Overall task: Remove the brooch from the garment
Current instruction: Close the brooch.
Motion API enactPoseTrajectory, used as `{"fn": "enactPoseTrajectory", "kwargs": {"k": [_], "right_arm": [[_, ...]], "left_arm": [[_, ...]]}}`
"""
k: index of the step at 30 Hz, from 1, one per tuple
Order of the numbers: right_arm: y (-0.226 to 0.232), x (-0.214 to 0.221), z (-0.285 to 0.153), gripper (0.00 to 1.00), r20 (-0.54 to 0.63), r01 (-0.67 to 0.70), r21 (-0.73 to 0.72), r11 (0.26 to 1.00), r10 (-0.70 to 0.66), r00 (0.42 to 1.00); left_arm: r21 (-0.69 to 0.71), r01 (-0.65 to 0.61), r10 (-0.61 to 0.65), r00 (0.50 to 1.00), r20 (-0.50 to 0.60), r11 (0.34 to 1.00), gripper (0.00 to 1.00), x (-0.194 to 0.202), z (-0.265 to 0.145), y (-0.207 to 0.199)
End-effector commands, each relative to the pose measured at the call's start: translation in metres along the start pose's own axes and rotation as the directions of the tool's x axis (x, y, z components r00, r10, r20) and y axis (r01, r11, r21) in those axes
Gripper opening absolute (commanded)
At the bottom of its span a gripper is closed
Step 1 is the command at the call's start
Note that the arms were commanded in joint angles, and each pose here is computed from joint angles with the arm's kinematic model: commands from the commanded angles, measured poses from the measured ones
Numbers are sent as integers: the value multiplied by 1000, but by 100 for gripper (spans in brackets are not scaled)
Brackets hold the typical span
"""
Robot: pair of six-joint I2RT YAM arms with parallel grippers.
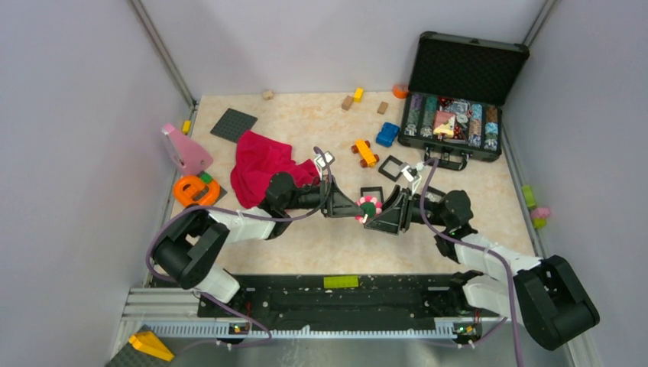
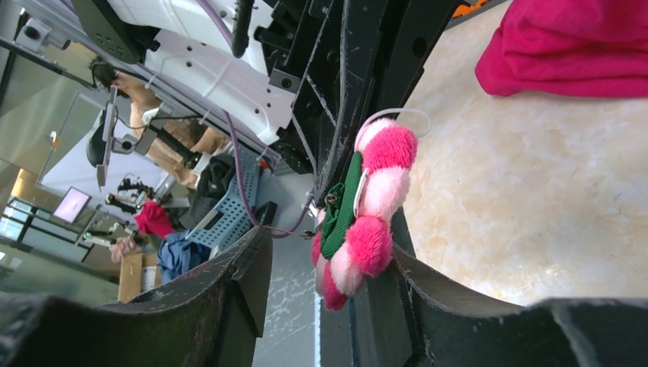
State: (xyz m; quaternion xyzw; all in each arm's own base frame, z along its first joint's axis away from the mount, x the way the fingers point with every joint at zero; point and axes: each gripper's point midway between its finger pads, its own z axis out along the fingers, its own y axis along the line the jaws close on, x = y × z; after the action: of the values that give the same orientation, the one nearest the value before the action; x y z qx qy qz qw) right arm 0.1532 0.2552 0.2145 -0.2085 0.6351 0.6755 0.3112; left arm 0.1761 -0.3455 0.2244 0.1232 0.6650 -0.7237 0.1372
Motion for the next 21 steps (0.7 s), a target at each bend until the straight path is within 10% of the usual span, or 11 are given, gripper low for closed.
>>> {"fn": "enactPoseTrajectory", "kwargs": {"k": [1, 21], "right_arm": [[14, -12, 8, 50, 12, 93, -38, 995, -92, 996], [2, 5, -3, 57, -75, 164, 61, 985, -159, 984]], "left_arm": [[28, -45, 45, 999, 6, 999, 0, -2, 0, -7], [68, -60, 59, 998, 10, 996, 0, 0, -3, -18]]}}
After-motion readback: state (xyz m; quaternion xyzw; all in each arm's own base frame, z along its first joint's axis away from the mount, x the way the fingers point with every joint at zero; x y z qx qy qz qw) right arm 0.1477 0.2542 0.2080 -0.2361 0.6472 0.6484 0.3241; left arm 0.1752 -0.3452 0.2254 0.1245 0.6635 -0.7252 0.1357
